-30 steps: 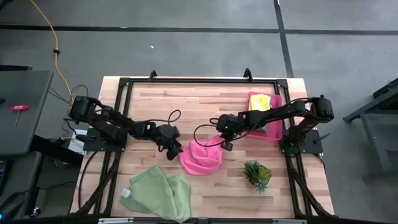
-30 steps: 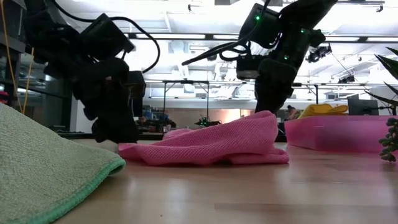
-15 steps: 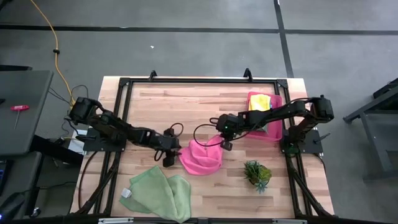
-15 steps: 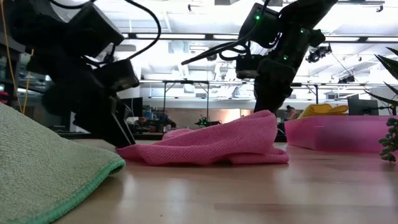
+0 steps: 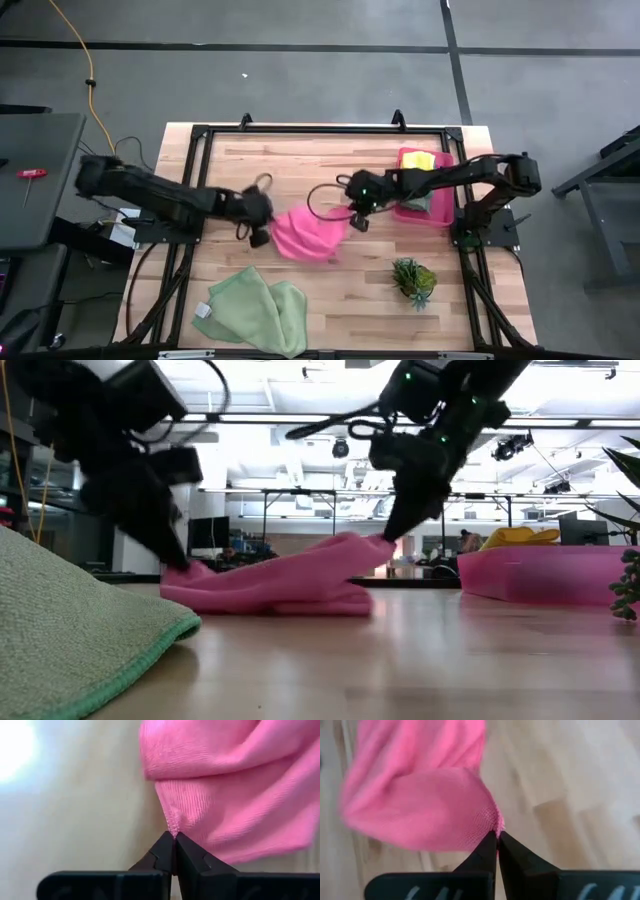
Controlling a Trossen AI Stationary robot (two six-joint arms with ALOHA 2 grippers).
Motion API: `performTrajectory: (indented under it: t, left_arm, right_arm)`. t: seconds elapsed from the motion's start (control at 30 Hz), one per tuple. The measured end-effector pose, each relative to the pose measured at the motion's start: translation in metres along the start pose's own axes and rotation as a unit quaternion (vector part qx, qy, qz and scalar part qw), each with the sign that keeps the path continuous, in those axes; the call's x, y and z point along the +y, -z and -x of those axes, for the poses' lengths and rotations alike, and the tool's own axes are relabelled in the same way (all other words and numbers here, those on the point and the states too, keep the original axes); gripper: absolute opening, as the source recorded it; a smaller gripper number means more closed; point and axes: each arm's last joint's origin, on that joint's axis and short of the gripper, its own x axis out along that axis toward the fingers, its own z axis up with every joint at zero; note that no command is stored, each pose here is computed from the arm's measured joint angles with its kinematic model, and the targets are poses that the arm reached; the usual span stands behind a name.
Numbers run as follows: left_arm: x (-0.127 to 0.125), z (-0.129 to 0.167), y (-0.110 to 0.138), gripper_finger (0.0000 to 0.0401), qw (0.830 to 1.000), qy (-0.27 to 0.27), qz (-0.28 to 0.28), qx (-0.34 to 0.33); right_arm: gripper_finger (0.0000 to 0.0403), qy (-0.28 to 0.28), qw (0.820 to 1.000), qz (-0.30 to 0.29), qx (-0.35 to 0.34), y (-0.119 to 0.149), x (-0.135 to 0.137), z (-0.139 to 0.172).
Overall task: Fold microfiber towels
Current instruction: Fold the pink microfiber cloth
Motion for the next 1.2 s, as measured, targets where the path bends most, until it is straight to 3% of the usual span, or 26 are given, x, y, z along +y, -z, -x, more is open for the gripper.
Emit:
performTrajectory:
  t: [0.23, 0.53, 0.7, 1.03, 1.2]
  left_arm:
    - [0.044, 0.057, -0.005, 0.0002, 0.995, -0.062, 0.040, -0.066]
    - [0.069, 0.108, -0.003, 0.0001, 0.966, -0.107, 0.184, -0.144]
    - [0.068, 0.110, 0.005, 0.0000, 0.952, -0.076, 0.272, -0.120]
    - [0.055, 0.079, 0.024, 0.0002, 0.943, 0.028, 0.331, -0.007]
    - [0.044, 0.057, 0.035, 0.0035, 0.933, 0.045, 0.355, 0.026]
  right_arm:
    - [0.0000, 0.040, 0.998, 0.006, -0.045, -0.038, -0.023, 0.030]
    - [0.0000, 0.131, 0.991, -0.005, -0.022, -0.061, -0.046, 0.060]
    - [0.0000, 0.151, 0.988, -0.026, 0.036, -0.050, -0.053, 0.062]
    - [0.0000, 0.110, 0.992, -0.049, 0.046, -0.048, -0.049, 0.058]
    - [0.0000, 0.101, 0.993, -0.041, 0.052, -0.048, -0.044, 0.051]
